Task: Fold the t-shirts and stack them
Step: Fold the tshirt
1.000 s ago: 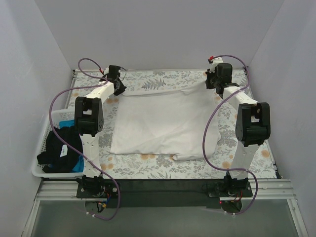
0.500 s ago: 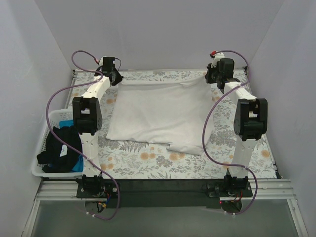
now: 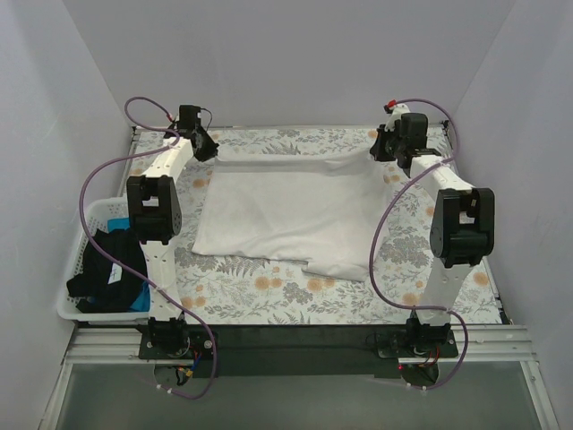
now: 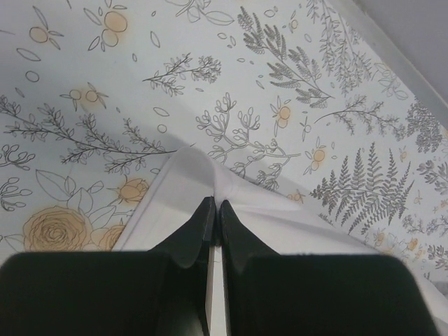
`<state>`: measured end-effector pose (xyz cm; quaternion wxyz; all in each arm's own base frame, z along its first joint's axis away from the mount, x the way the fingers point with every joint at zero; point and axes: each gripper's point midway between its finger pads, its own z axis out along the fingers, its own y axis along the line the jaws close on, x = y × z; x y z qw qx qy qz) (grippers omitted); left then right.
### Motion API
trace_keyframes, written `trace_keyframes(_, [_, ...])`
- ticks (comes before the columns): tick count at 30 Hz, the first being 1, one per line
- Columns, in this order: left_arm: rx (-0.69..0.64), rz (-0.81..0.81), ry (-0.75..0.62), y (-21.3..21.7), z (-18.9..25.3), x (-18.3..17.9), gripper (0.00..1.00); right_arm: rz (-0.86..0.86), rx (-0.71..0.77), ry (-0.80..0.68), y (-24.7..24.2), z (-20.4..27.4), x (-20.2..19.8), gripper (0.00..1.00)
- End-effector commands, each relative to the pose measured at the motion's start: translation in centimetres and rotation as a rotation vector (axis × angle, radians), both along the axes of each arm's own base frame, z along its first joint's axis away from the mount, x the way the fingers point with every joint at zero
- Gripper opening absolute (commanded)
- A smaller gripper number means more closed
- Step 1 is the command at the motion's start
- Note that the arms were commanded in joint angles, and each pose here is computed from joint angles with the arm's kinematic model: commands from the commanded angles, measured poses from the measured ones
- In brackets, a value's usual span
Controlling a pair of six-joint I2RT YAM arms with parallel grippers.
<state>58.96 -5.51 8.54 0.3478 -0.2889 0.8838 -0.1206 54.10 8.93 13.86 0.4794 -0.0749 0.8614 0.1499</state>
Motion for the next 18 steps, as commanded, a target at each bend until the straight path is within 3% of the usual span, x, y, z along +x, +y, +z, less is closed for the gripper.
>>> trace_keyframes(1, [-0.008, -0.008, 0.023, 0.7, 2.4, -1.7, 0.0, -0.02, 0.024, -0.007, -0.3, 2.6, -2.0, 0.01])
trace_keyframes(10, [-0.018, 0.02, 0.088, 2.1, 2.9, -4.9, 0.0, -0.099, 0.082, 0.182, -0.6, -0.4, -7.5, 0.01])
trace_keyframes(14, [-0.08, -0.012, 0.177, 0.9, 0.2, -8.3, 0.0, -0.165, 0.108, 0.314, -1.0, -4.3, -11.1, 0.01])
trace_keyframes(18, [-0.067, -0.005, 0.194, 1.1, -0.4, -9.0, 0.0, -0.164, 0.134, 0.38, -0.5, -6.0, -12.4, 0.01])
